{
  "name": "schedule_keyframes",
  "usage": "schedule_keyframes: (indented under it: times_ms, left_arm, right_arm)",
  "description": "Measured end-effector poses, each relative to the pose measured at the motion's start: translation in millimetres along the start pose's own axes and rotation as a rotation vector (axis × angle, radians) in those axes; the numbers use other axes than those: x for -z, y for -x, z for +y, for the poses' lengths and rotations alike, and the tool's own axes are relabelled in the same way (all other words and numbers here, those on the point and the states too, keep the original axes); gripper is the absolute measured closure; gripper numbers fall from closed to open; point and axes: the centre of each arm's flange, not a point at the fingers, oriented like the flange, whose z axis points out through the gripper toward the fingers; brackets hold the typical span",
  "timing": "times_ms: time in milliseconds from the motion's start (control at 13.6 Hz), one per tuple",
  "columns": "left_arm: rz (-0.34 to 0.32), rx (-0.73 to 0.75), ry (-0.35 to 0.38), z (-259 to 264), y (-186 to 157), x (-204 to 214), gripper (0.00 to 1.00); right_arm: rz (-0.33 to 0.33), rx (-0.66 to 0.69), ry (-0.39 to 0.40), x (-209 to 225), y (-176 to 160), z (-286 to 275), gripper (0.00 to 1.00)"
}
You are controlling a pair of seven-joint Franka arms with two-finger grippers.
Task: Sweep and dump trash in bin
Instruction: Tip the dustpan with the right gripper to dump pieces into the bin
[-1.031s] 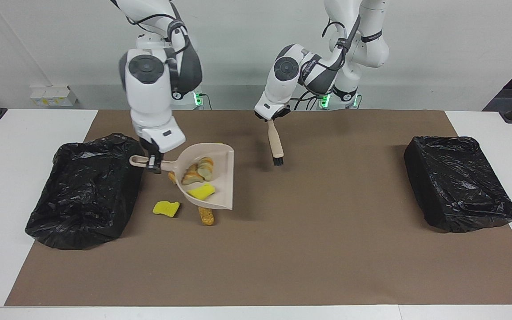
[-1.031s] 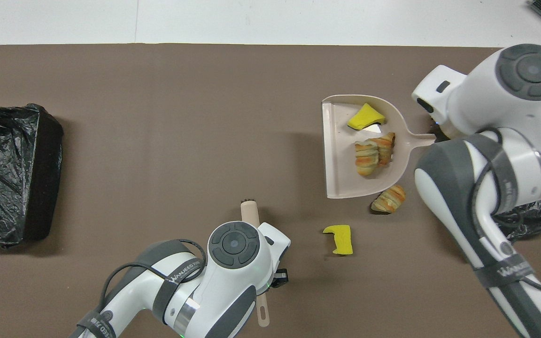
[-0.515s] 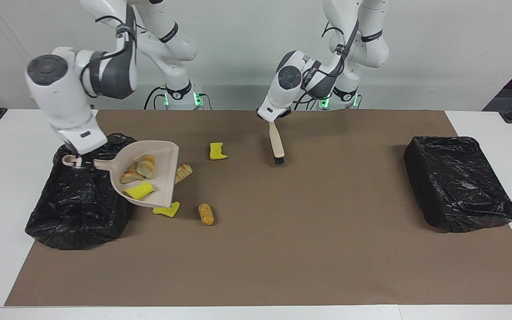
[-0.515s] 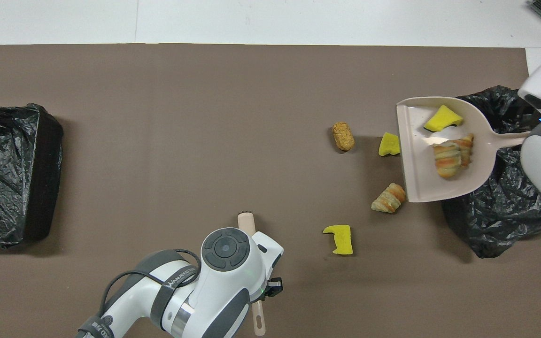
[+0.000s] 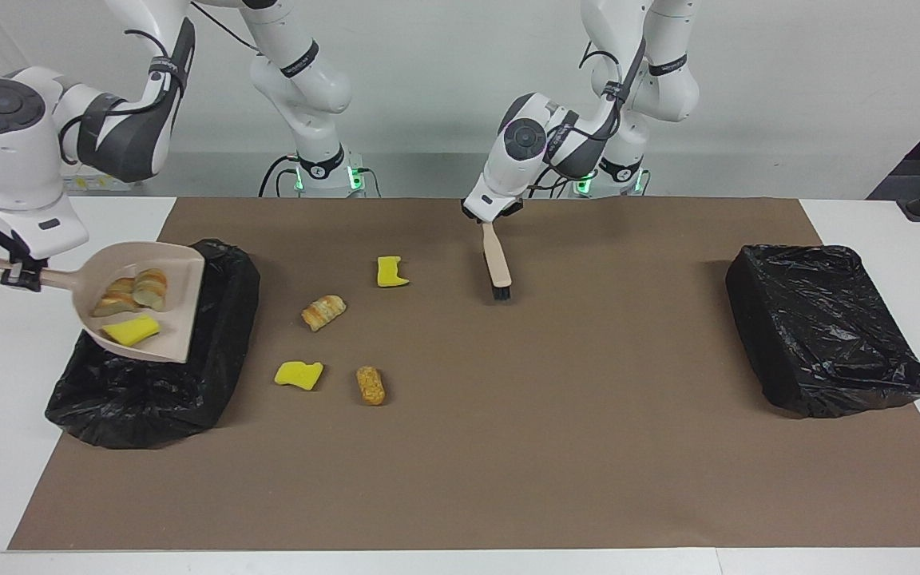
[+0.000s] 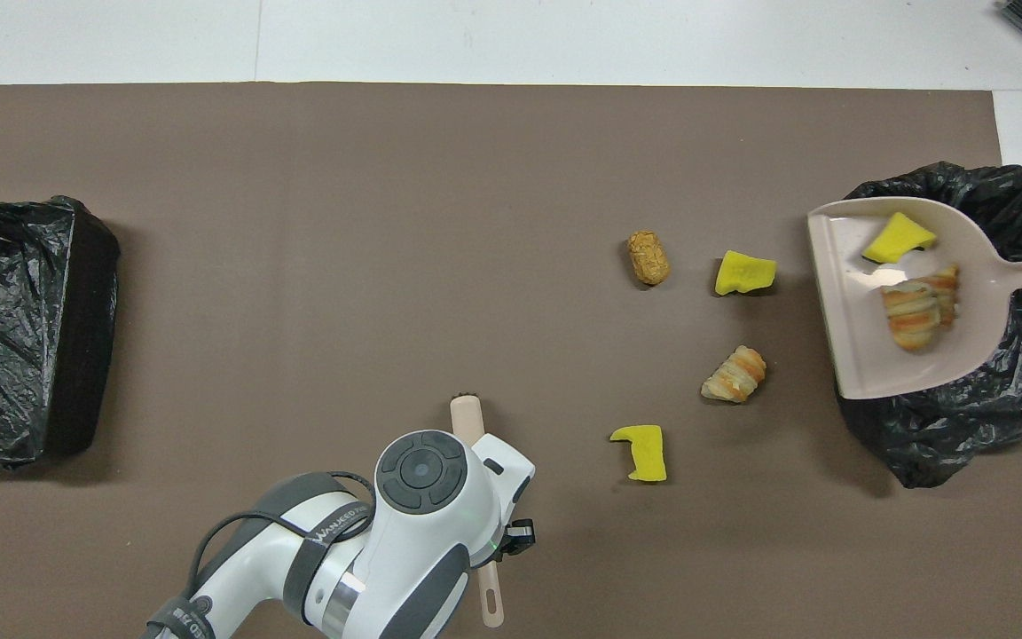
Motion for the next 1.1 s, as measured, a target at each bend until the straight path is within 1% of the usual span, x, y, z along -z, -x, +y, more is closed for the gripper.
schedule_keyframes:
  times_ms: [147,221,294,368,442,589,663,736,810,957,1031,1104]
  left_arm:
    - [0.0,0.003,-0.001,-2,-2,-4,0.74]
    - [0.003,0.005,0.0,-2,-4,-8,0.74]
    - [0.006,0.006,0.002,-2,-6,-11,0.74]
    - [0.005,0.007,0.001,-2,-8,-13,0.74]
    - [0.007,0.006,0.004,-2,-9,-13,0.73]
    - [0.009,-0.005,0.008,-2,-11,-12,0.69]
    - [0.01,-0.011,0.009,-4,-12,-11,0.6]
    - [0.014,-0.007,0.015,-6,-16,-8,0.48]
    - [0.02,0.007,0.027,-11,-24,-1,0.37]
    - [0.054,0.041,0.056,-27,-48,22,0.11]
    - [0.085,0.063,0.063,-40,-66,38,0.0]
    - [0.114,0.08,0.061,-54,-81,52,0.0]
  right_arm:
    - [-0.114,0.013,0.005,1,9,0,0.69]
    - [-0.183,0.014,-0.001,2,12,0,0.69]
    - [-0.248,0.015,-0.007,4,11,-1,0.69]
    - [-0.296,0.016,-0.013,5,7,-4,0.69]
    - [-0.33,0.019,-0.018,7,0,-9,0.69]
    - [-0.356,0.023,-0.028,9,-13,-23,0.69]
    - [-0.362,0.017,-0.03,11,-14,-29,0.69]
    - [-0.371,0.015,-0.031,15,-13,-35,0.69]
    - [-0.387,0.013,-0.027,22,-10,-39,0.69]
    - [-0.408,-0.003,-0.01,38,-3,-46,0.69]
    - [-0.415,-0.01,-0.002,46,-1,-49,0.69]
    - [-0.416,-0.013,0.003,50,-1,-50,0.69]
